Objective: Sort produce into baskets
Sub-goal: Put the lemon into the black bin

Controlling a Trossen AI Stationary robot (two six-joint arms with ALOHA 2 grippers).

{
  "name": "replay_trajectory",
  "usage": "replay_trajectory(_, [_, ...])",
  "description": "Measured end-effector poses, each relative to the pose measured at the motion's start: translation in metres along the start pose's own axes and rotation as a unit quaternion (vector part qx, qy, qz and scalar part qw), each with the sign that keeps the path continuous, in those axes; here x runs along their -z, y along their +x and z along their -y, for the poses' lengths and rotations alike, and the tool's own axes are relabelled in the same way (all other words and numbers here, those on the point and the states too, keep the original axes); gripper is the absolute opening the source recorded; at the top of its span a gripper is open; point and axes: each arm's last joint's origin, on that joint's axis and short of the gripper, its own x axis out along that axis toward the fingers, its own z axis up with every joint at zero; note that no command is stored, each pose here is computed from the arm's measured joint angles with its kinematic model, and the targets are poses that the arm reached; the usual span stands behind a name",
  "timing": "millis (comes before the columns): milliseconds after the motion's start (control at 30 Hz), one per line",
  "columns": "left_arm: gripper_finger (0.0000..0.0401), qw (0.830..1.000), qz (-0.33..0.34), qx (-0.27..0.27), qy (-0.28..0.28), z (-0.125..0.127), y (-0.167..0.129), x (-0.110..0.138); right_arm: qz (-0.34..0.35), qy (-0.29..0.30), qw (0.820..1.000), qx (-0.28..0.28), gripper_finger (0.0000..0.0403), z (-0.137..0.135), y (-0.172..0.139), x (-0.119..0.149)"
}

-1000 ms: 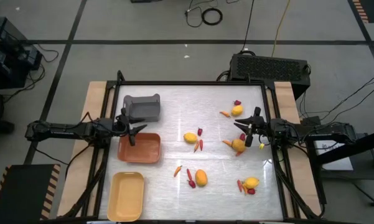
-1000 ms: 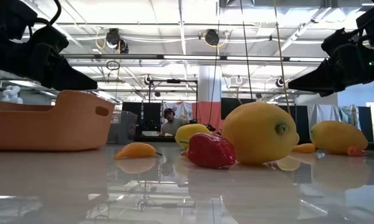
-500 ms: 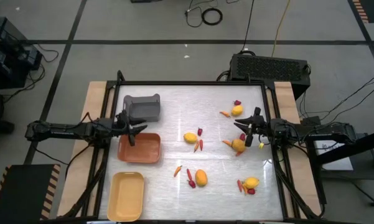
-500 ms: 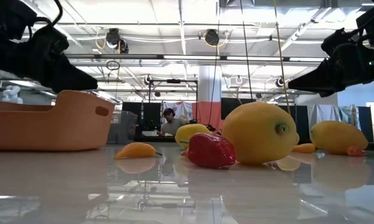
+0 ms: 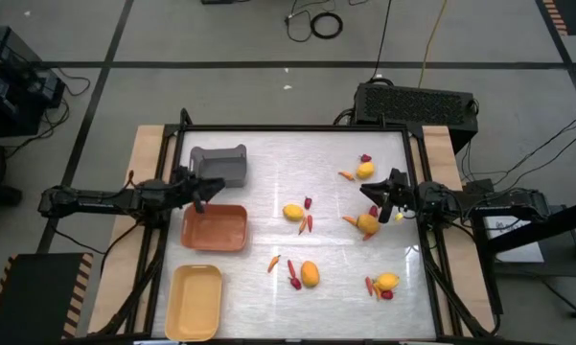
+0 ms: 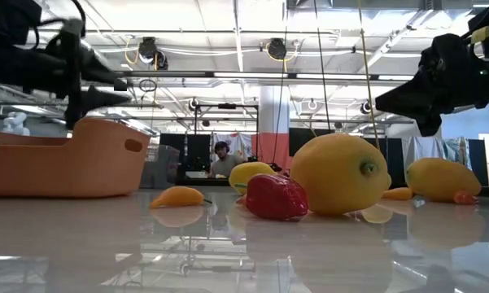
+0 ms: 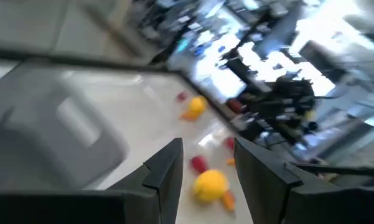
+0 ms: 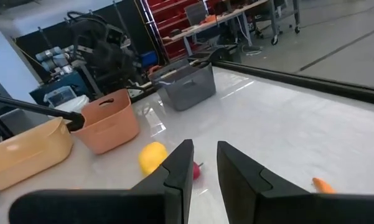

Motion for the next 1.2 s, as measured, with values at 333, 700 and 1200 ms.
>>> replay_trajectory(333, [0.0150,0.983,0.017,0.005,0.184,0.044,0.036,-0.055,0.064,-0.057,0.996,-0.023,0.0063,-0.006,0.001,-0.012])
replay_trajectory(700, [0.0150,0.951,-0.117,0.100,0.268,0.068,0.123,-0.067,0.140,-0.138,0.971,-0.136,0.0063,-0.023,0.003,-0.033])
replay_trajectory(1200, [0.0150,0.887,-0.185,0.184,0.382,0.080,0.163,-0.011,-0.112,-0.120,0.969,-0.185,0.0063,-0.093,0.066,-0.060])
